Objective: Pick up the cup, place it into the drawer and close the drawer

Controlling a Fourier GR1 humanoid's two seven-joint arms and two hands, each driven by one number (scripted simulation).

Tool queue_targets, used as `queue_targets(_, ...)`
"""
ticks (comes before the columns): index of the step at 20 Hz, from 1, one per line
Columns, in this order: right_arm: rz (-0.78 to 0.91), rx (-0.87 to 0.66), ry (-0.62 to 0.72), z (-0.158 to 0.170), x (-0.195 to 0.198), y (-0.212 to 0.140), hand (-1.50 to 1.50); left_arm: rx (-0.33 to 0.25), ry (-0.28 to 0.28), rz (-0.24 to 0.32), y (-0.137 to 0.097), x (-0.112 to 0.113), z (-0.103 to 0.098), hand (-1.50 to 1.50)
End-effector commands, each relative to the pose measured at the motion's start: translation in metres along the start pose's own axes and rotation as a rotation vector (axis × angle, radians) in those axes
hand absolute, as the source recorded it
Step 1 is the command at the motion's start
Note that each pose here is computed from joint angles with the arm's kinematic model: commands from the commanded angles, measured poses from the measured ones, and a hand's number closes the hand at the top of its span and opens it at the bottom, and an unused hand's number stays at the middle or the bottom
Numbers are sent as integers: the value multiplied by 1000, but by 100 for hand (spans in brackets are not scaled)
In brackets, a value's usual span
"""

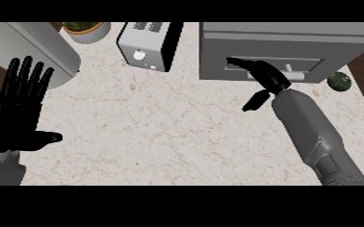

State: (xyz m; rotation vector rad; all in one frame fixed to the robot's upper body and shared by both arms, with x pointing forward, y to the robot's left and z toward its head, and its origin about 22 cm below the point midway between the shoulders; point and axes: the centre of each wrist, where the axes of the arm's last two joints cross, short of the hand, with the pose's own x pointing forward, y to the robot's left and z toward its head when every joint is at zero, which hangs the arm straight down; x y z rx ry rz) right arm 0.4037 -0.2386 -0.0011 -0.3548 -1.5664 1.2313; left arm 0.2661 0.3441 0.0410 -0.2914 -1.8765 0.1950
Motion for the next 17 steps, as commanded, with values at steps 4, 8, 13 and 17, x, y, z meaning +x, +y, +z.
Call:
queue_targets(4, -10, -9, 87, 0, -17, -42, -150, -28, -17, 2, 7, 5, -10, -150)
queue_targets(8, -20, -19, 97, 7, -25, -46, -150, -52, 0, -5, -8, -7, -5, -150)
queue_targets(13, -25, -11, 106, 12, -29, -76, -150, -51, 7, -2, -7, -3, -14, -150)
queue_targets(17, -29, -16, 110, 6, -24, -75, -150, -43, -2, -24, -7, -6, -11, -150)
